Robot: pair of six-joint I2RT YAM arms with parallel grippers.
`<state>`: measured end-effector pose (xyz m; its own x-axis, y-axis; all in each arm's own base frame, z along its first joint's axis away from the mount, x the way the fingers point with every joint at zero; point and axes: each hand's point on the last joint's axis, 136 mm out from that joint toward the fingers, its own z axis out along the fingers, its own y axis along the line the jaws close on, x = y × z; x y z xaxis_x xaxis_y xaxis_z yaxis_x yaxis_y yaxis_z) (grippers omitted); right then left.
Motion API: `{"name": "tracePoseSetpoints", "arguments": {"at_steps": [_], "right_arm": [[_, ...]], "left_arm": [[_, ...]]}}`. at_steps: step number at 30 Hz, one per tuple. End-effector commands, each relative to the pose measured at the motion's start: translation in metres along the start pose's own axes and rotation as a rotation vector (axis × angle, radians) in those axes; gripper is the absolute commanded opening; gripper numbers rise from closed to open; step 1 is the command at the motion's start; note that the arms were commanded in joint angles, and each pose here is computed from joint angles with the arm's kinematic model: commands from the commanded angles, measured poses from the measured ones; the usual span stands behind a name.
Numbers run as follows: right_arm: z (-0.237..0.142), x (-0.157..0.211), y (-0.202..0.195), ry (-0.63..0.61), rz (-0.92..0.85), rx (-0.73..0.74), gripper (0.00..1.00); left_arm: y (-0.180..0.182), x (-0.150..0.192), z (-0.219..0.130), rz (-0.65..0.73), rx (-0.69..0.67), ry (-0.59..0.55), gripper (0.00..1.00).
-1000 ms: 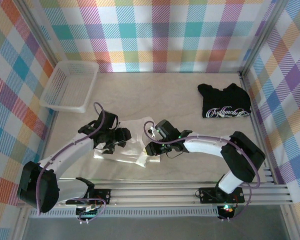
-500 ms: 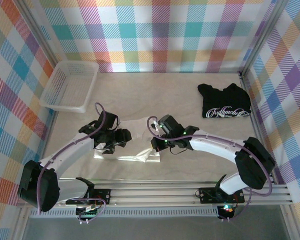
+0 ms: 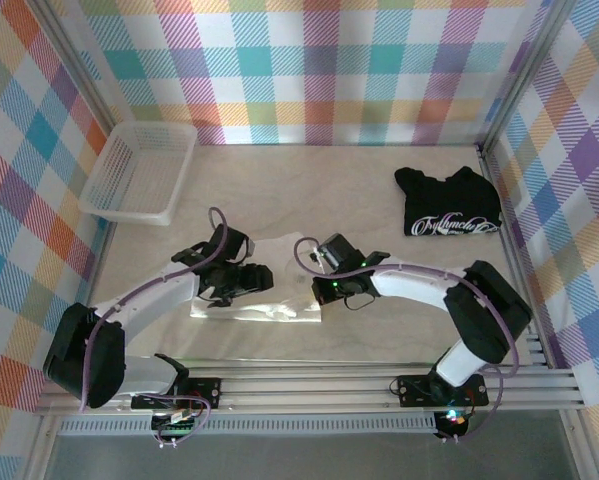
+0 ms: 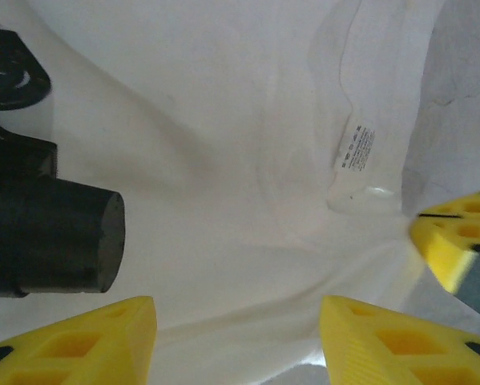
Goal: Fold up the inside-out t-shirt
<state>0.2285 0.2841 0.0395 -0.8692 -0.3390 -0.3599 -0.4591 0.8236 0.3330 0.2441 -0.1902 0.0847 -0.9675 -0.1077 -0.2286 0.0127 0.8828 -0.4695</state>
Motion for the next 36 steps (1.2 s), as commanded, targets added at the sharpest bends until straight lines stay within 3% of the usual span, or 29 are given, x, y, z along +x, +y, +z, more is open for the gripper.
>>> {"name": "tracePoseSetpoints", "arguments": {"at_steps": [1,7,13,18,21,27,31,36], "right_arm": [[0.011,0.008,-0.008,0.018,-0.007,0.015,0.12],[-0.012,0.009,-0.003,-0.016,-0.052,-0.002,0.29],[-0.043,-0.001,0.046,-0.138,-0.189,-0.149,0.44],[-0.031,-0.004,0.087,-0.144,-0.270,-0.206,0.43],[-0.008,-0.003,0.093,-0.082,-0.279,-0.197,0.37],[0.028,0.033,0.049,0.054,-0.250,-0.039,0.18],[0.037,0.049,0.025,0.098,-0.225,0.028,0.16],[0.018,0.032,0.026,0.033,-0.217,0.019,0.21]], "left_arm": [[-0.006,0.007,0.006,0.043,0.029,0.021,0.56],[-0.002,0.002,-0.003,0.052,0.000,-0.032,0.56],[0.014,-0.005,-0.013,0.026,-0.078,-0.098,0.56],[0.034,-0.006,-0.016,-0.038,-0.122,-0.104,0.55],[0.041,-0.006,-0.014,-0.063,-0.128,-0.101,0.54],[0.040,0.009,-0.004,-0.055,-0.092,-0.037,0.52],[0.042,0.017,0.004,-0.049,-0.084,0.006,0.52],[0.041,0.016,0.006,-0.049,-0.082,0.007,0.53]]}}
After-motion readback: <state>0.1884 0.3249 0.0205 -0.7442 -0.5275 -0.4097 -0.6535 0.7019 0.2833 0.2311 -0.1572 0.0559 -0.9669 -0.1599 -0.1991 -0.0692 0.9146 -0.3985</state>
